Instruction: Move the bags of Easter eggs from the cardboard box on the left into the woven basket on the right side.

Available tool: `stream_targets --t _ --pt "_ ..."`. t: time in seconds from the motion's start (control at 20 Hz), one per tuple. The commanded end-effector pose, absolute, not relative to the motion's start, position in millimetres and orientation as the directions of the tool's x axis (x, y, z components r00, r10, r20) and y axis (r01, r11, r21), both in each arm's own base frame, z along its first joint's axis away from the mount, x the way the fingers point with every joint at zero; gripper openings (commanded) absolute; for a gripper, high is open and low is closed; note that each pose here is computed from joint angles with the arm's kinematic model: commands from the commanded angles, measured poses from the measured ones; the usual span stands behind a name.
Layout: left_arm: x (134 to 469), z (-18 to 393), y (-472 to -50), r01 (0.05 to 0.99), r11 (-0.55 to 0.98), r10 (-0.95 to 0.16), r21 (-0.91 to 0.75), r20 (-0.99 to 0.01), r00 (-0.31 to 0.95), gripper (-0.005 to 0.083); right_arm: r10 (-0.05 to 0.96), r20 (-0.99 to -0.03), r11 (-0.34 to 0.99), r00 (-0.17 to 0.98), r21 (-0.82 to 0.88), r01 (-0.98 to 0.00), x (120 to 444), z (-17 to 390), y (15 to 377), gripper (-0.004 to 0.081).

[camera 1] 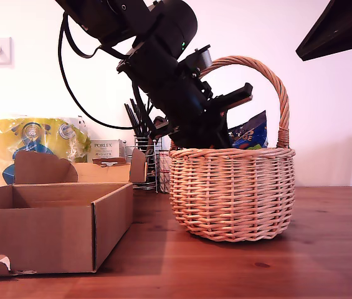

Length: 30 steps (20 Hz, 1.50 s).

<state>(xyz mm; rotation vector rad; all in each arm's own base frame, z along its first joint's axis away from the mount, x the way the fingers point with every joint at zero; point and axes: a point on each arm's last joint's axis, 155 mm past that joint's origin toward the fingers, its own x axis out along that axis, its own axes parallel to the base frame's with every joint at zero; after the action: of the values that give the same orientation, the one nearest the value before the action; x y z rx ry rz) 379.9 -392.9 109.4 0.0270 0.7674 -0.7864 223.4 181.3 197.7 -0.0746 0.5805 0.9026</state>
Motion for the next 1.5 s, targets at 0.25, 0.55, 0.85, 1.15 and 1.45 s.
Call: stream_targets --t 0.25,0.55,0.85,1.15,1.45 --pt "361.1 115.2 -392.0 0.666 0.691 -0.652 -0.281 -0.641 0.406 0.0395 0.72 -0.497 0.628 0.485 0.168 -0.76 224.1 201.4 180.6 -0.0013" --pt "353.1 152.0 -384.9 0.676 0.682 -0.67 -0.28 -0.61 0.424 0.0274 0.72 -0.493 0.629 0.488 0.166 -0.76 224.8 202.3 180.8 -0.0013" --pt "342.4 191.6 -370.8 0.724 0.66 -0.675 -0.198 -0.579 0.458 -0.002 0.622 -0.395 0.757 0.676 0.083 -0.648 271.1 228.7 166.6 -0.0013" --pt "342.4 211.4 -325.9 0.659 0.741 -0.618 -0.125 -0.512 0.597 -0.002 0.47 -0.348 0.87 0.811 0.024 -0.493 299.0 242.5 122.7 -0.0013" --pt "334.9 213.0 -246.1 0.572 0.81 -0.572 -0.125 -0.38 0.727 -0.002 0.413 -0.271 0.903 0.869 -0.001 -0.43 289.7 255.2 99.9 -0.0013"
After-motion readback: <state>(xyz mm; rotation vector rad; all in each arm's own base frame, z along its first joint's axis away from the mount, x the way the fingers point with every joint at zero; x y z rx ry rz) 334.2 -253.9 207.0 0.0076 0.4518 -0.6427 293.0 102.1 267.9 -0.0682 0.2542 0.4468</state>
